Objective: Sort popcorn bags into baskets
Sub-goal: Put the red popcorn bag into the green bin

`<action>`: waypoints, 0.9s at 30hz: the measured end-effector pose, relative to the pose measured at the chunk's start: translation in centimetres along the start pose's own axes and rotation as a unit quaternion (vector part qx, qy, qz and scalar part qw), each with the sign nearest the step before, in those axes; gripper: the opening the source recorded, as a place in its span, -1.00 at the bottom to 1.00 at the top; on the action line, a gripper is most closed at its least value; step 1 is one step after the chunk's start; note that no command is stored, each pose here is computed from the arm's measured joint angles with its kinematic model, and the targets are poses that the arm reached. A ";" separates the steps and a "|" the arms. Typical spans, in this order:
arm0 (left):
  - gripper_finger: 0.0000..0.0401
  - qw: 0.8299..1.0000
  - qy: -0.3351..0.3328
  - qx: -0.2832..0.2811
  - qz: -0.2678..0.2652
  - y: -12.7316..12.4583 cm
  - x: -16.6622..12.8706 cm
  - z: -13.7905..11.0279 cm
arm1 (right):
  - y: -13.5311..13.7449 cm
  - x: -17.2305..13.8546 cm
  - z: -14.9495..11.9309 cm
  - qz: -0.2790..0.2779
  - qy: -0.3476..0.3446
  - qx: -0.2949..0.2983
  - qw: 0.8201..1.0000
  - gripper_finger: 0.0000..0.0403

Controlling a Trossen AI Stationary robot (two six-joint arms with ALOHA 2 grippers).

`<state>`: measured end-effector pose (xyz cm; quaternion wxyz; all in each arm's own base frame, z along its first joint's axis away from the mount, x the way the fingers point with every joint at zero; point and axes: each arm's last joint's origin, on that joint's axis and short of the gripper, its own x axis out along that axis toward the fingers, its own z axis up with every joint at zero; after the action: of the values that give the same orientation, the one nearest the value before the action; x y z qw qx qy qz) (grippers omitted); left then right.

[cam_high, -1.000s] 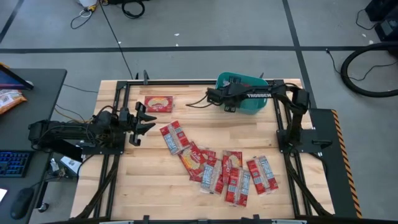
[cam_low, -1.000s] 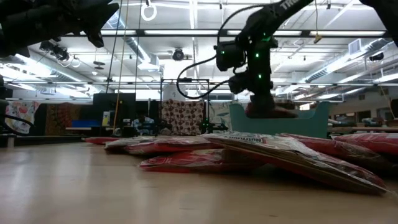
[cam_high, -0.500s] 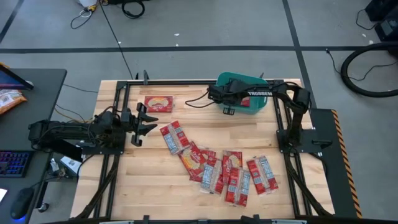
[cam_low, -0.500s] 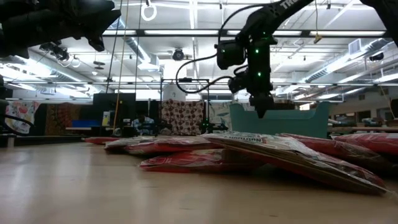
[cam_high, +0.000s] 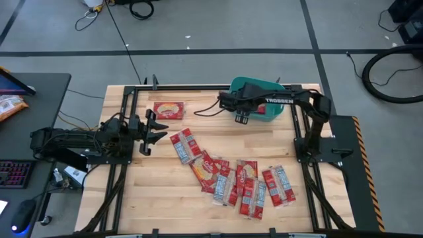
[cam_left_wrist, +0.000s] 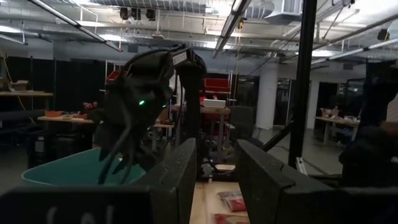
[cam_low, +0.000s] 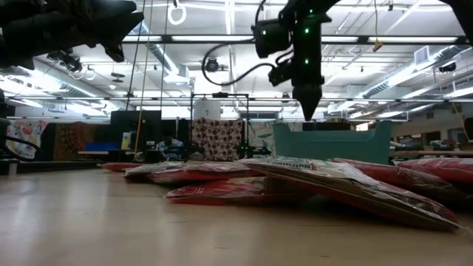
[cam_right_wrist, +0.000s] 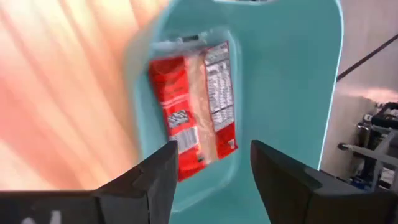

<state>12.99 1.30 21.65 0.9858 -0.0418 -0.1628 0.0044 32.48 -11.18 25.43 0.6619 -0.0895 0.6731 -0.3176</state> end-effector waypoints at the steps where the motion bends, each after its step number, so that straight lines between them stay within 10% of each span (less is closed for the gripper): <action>1: -0.42 1.000 0.000 -0.002 0.000 0.0 0.0 0.0 | 0.3 -0.5 0.0 0.001 -0.008 0.003 1.000 0.02; 22: -0.42 1.000 0.005 -0.014 0.001 0.0 0.0 -0.1 | 8.7 -9.1 -1.2 0.116 -0.188 0.035 0.975 0.02; 27: -0.42 0.995 0.091 -0.041 -0.021 0.0 0.1 -1.2 | 10.4 -10.2 -1.1 0.140 -0.239 0.033 0.960 0.02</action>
<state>13.50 1.16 20.53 0.9938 -0.0788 -0.0737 -0.0270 35.70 2.81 28.14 0.8437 -0.0460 0.4903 -0.2135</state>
